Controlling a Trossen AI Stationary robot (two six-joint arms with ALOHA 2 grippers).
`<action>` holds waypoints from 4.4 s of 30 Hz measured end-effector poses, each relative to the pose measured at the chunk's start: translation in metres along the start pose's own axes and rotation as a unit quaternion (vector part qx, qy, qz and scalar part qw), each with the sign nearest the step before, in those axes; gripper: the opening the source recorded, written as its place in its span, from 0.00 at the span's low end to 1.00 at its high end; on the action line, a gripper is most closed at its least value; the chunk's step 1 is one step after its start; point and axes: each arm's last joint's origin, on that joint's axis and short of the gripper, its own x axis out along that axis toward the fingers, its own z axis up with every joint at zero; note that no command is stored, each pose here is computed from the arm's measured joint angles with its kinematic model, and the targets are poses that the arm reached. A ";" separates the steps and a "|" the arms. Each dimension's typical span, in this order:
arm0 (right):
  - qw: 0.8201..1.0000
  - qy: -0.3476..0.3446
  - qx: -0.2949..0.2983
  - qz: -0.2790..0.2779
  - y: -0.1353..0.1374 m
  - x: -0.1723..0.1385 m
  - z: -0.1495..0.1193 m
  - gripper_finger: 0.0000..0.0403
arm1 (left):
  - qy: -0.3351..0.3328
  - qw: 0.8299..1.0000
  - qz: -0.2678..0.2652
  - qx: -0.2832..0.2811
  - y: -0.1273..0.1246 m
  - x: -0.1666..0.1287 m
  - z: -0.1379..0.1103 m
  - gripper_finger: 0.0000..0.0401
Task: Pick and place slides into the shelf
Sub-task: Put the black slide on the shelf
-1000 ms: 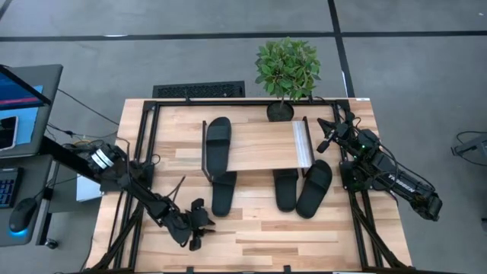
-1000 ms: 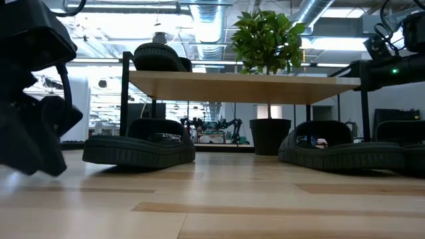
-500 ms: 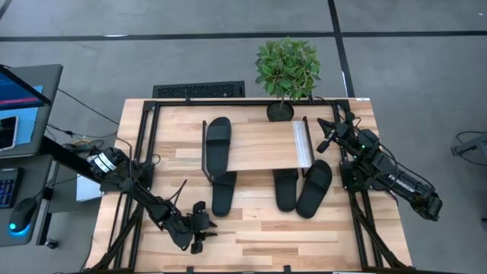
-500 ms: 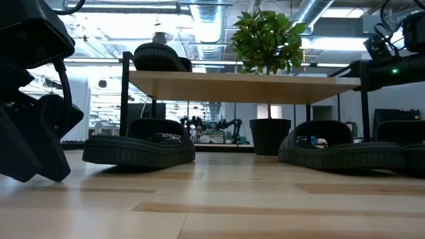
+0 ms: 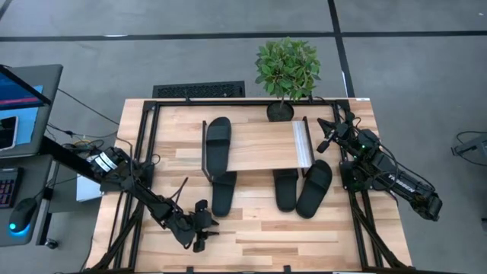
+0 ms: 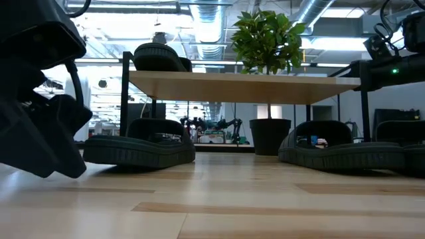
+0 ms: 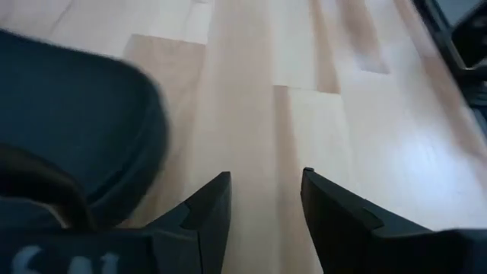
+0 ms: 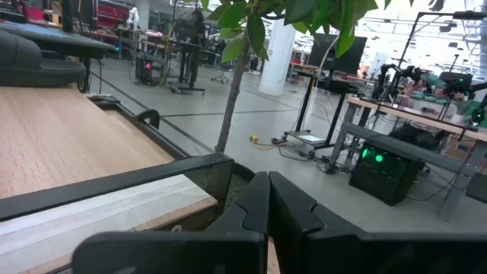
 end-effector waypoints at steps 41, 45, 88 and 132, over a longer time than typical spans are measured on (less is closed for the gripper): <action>1.000 -0.004 0.000 -0.001 0.000 0.000 0.001 0.00 | 0.230 0.944 0.117 0.208 -0.020 -0.027 0.121 0.34; 1.000 -0.005 0.000 -0.002 0.000 0.000 0.001 0.00 | 0.259 0.937 0.111 0.204 -0.018 -0.010 0.109 0.34; 1.000 0.000 0.000 -0.001 0.000 0.000 0.000 0.00 | 0.269 0.930 0.127 0.216 -0.008 0.015 0.102 0.34; 1.000 0.000 0.000 -0.001 0.000 0.000 0.000 0.00 | 0.295 0.932 0.134 0.162 -0.003 0.032 0.089 0.17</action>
